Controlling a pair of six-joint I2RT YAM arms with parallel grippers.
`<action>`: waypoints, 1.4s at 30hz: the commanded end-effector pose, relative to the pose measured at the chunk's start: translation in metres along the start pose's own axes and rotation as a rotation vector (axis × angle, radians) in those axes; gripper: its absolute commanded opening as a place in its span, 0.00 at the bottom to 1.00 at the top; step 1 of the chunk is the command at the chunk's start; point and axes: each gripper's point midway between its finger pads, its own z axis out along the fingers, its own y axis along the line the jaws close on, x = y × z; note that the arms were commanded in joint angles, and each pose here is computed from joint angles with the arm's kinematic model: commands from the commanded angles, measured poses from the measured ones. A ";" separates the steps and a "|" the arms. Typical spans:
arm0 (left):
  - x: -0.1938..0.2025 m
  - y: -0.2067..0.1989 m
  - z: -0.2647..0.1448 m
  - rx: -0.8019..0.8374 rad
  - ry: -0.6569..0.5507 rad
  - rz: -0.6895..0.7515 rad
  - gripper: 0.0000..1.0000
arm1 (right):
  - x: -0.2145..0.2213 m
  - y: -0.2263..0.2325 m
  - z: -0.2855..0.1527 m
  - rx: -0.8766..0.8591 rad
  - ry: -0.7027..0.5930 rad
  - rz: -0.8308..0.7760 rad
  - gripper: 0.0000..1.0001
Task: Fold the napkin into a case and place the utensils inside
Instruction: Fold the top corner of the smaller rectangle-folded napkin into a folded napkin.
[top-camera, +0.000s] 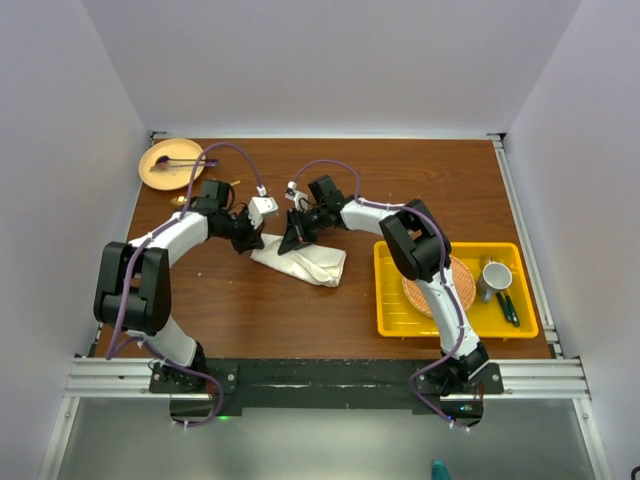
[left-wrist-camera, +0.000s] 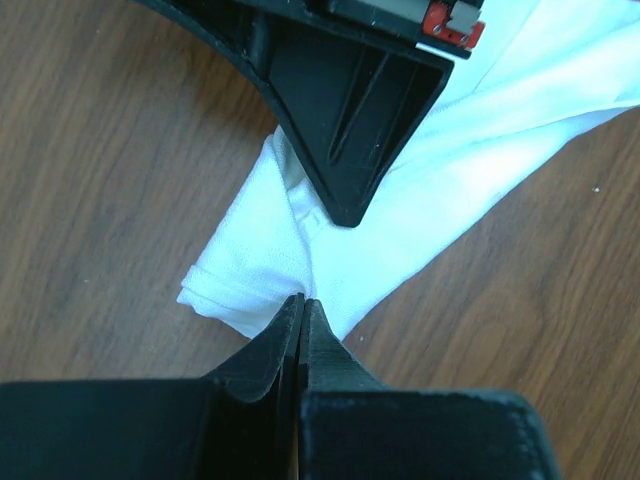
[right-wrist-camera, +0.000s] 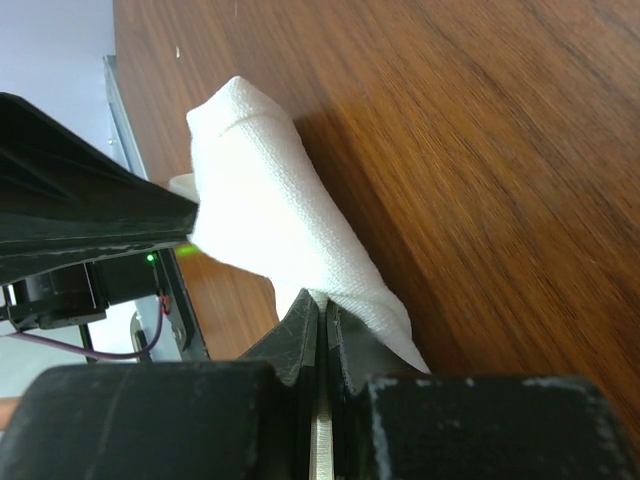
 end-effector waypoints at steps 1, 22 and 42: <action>0.012 0.002 0.006 0.006 0.030 0.009 0.00 | -0.019 0.021 -0.005 -0.025 -0.048 -0.050 0.00; 0.008 0.012 0.010 0.009 0.039 -0.005 0.00 | -0.046 0.046 -0.016 -0.069 -0.098 -0.149 0.00; -0.027 0.003 -0.004 0.076 -0.062 0.022 0.00 | -0.023 -0.038 0.014 0.055 -0.036 0.066 0.00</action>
